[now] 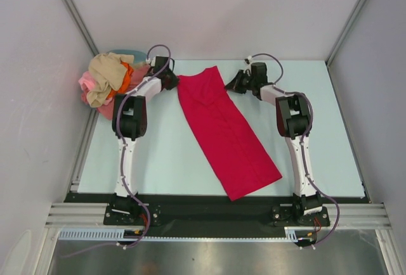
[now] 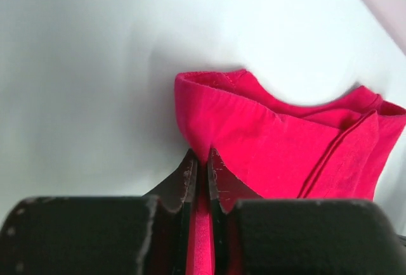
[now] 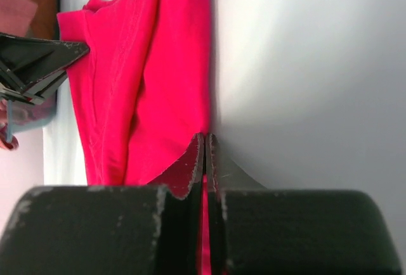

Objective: Fold and stack the t-shirts
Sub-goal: Fold the tshirt

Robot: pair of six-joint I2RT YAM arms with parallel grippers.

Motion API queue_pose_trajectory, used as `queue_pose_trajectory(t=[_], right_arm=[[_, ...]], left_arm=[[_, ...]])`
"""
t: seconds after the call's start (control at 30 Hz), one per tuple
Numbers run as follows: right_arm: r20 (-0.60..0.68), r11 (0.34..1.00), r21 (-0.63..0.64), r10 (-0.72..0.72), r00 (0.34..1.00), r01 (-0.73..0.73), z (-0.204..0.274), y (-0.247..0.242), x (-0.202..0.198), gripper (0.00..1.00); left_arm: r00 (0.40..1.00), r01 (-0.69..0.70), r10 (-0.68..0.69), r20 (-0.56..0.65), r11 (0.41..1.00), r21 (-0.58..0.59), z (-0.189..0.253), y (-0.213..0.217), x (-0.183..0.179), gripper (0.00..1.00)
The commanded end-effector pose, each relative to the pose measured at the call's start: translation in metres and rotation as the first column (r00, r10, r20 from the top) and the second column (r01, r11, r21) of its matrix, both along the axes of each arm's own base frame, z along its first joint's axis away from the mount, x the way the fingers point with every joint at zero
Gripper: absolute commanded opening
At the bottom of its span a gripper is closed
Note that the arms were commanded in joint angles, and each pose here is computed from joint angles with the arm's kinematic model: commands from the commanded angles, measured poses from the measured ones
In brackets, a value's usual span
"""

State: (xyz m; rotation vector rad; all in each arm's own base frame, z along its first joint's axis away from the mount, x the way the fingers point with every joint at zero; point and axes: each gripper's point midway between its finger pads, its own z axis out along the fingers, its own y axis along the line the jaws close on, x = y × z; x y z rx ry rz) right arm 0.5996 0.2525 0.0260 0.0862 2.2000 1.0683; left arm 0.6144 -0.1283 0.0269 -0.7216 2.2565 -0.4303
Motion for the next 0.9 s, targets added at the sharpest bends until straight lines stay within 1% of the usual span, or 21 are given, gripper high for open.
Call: queue_pose_trajectory(t=[0.0, 0.03, 0.1, 0.17, 0.23, 0.33, 0.37, 0.4, 0.43, 0.5, 0.53, 0.57, 0.6, 0.63, 0.67, 0.7, 0.73, 0.77, 0.8, 0.83, 0.87], right_arm=[[0.003, 0.988, -0.034, -0.151, 0.988, 0.151, -0.001, -0.047, 0.010, 0.00], [0.013, 0.985, -0.026, -0.173, 0.985, 0.173, 0.005, -0.054, 0.012, 0.00], [0.011, 0.979, -0.024, -0.202, 0.979, 0.203, 0.003, -0.069, 0.013, 0.00], [0.014, 0.980, -0.021, -0.196, 0.981, 0.196, 0.000, -0.077, 0.017, 0.00], [0.002, 0.980, -0.040, -0.193, 0.981, 0.193, -0.002, -0.082, 0.025, 0.00], [-0.017, 0.980, -0.053, -0.191, 0.981, 0.190, 0.002, -0.092, 0.031, 0.01], [-0.019, 0.981, -0.058, -0.184, 0.983, 0.183, 0.004, -0.093, 0.031, 0.04], [-0.047, 0.981, -0.069, -0.184, 0.982, 0.181, 0.004, -0.098, 0.026, 0.06], [-0.055, 0.980, -0.077, -0.185, 0.981, 0.181, 0.006, -0.102, 0.024, 0.10], [-0.047, 0.974, -0.118, -0.199, 0.979, 0.193, 0.024, -0.111, 0.020, 0.27], [-0.077, 0.972, -0.142, -0.200, 0.977, 0.188, 0.028, -0.114, 0.010, 0.31], [-0.093, 0.961, -0.183, -0.226, 0.970, 0.206, 0.025, -0.122, 0.002, 0.42], [-0.083, 0.953, -0.219, -0.231, 0.969, 0.208, 0.046, -0.127, -0.008, 0.46], [-0.092, 0.942, -0.252, -0.251, 0.964, 0.221, 0.049, -0.134, -0.017, 0.49], [-0.097, 0.919, -0.301, -0.296, 0.950, 0.256, 0.050, -0.144, -0.024, 0.54], [-0.123, 0.907, -0.331, -0.317, 0.941, 0.262, 0.059, -0.151, -0.046, 0.56], [-0.134, 0.898, -0.347, -0.334, 0.933, 0.272, 0.060, -0.157, -0.057, 0.59], [-0.131, 0.888, -0.360, -0.351, 0.927, 0.285, 0.065, -0.162, -0.068, 0.61], [-0.199, 0.883, -0.386, -0.361, 0.911, 0.266, 0.043, -0.165, -0.096, 0.61], [-0.169, 0.884, -0.365, -0.370, 0.913, 0.290, 0.067, -0.167, -0.108, 0.61], [-0.190, 0.887, -0.364, -0.370, 0.909, 0.285, 0.063, -0.168, -0.124, 0.62]], left_arm=[[0.993, 0.080, -0.080, 0.088, 0.997, 0.000, 0.013, -0.038, 0.024, 0.11], [0.985, 0.097, -0.095, 0.141, 0.995, -0.009, 0.032, -0.049, 0.037, 0.11], [0.982, 0.126, -0.121, 0.148, 0.992, -0.025, 0.023, -0.061, 0.043, 0.13], [0.971, 0.147, -0.136, 0.199, 0.988, -0.042, 0.041, -0.072, 0.054, 0.15], [0.966, 0.154, -0.140, 0.217, 0.987, -0.050, 0.049, -0.077, 0.056, 0.22], [0.960, 0.167, -0.155, 0.233, 0.985, -0.031, 0.071, -0.076, 0.050, 0.37], [0.958, 0.172, -0.165, 0.233, 0.985, -0.008, 0.076, -0.073, 0.047, 0.46], [0.961, 0.170, -0.169, 0.220, 0.985, 0.012, 0.082, -0.069, 0.041, 0.51], [0.960, 0.171, -0.172, 0.223, 0.985, 0.028, 0.100, -0.064, 0.031, 0.54], [0.961, 0.155, -0.170, 0.216, 0.984, 0.086, 0.119, -0.052, 0.015, 0.61], [0.972, 0.157, -0.172, 0.157, 0.982, 0.104, 0.101, -0.046, -0.004, 0.63], [0.963, 0.147, -0.168, 0.212, 0.983, 0.114, 0.145, -0.043, -0.019, 0.69], [0.966, 0.137, -0.160, 0.203, 0.983, 0.121, 0.148, -0.038, -0.031, 0.70], [0.975, 0.154, -0.171, 0.140, 0.981, 0.121, 0.127, -0.038, -0.057, 0.71], [0.969, 0.152, -0.168, 0.179, 0.983, 0.100, 0.154, -0.039, -0.074, 0.71], [0.966, 0.161, -0.175, 0.191, 0.983, 0.086, 0.159, -0.042, -0.088, 0.71], [0.968, 0.213, -0.221, 0.119, 0.974, 0.071, 0.126, -0.053, -0.117, 0.72], [0.966, 0.226, -0.231, 0.113, 0.973, 0.054, 0.123, -0.058, -0.132, 0.72], [0.961, 0.238, -0.241, 0.134, 0.971, 0.041, 0.137, -0.062, -0.149, 0.72], [0.958, 0.280, -0.280, 0.059, 0.960, 0.017, 0.106, -0.074, -0.181, 0.72], [0.949, 0.313, -0.311, 0.057, 0.950, -0.012, 0.102, -0.085, -0.197, 0.71]])
